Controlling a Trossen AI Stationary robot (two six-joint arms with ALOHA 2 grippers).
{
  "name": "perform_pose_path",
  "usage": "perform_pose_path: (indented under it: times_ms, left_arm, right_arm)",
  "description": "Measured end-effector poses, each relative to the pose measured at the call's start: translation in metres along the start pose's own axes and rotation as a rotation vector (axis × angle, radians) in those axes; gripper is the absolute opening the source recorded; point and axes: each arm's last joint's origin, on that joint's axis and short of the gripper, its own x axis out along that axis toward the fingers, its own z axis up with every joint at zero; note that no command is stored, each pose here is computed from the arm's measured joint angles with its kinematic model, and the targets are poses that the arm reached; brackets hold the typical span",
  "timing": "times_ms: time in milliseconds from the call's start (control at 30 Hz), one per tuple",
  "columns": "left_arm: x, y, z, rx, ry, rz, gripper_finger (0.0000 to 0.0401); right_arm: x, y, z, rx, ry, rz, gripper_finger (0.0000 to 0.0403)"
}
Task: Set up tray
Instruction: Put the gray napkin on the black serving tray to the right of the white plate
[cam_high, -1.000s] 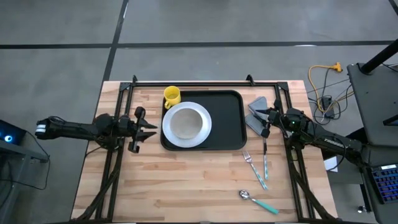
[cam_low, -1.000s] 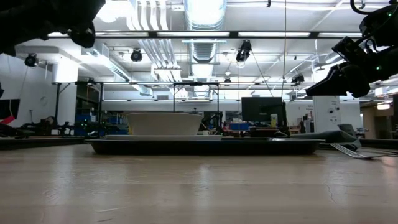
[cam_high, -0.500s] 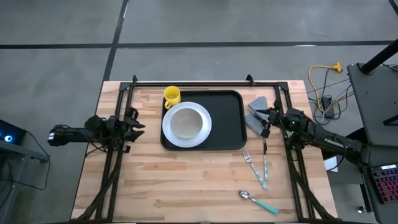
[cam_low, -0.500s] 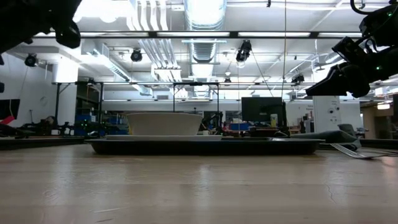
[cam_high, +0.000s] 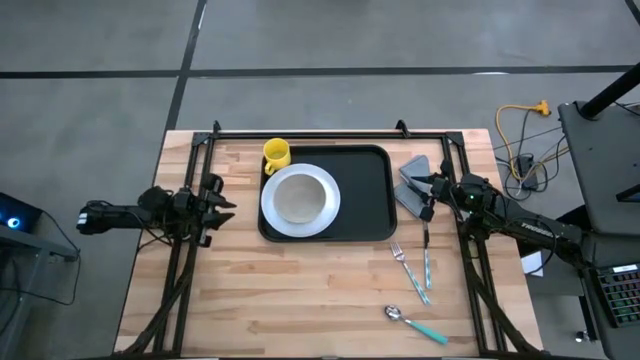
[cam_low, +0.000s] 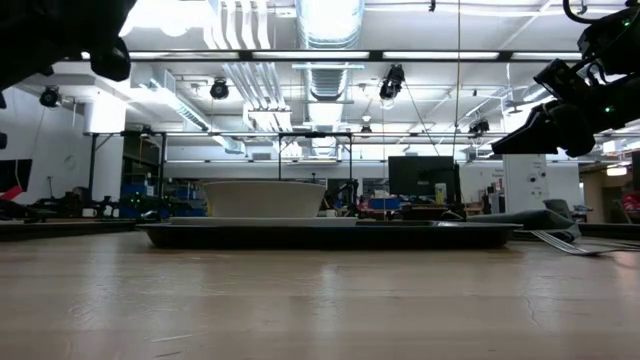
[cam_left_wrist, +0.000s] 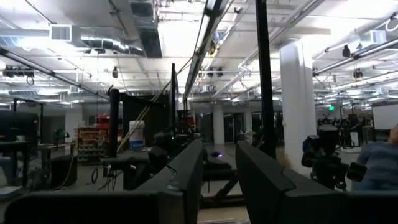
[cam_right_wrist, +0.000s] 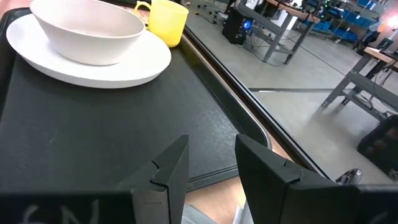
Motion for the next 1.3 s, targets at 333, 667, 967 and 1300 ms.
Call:
perform_pose_path:
  times_ms: [333, 667, 967, 1300]
  left_arm:
    - [-0.001, 0.000, -0.012, 0.025, 0.121, 0.001, 0.0083]
    - [-0.003, 0.000, -0.024, 0.054, 0.254, -0.005, 0.0083]
    - [-0.005, 0.000, -0.032, 0.073, 0.345, -0.012, 0.0083]
    - [-0.007, 0.000, -0.036, 0.069, 0.388, -0.014, 0.0083]
  right_arm:
    - [0.000, 0.000, 0.000, 0.000, 0.000, 0.000, 0.0123]
    - [0.000, 0.000, 0.000, 0.000, 0.000, 0.000, 0.0123]
    - [0.000, 0.000, 0.000, 0.000, 0.000, 0.000, 0.0123]
    - [0.000, 0.000, 0.000, 0.000, 0.001, 0.000, 0.0123]
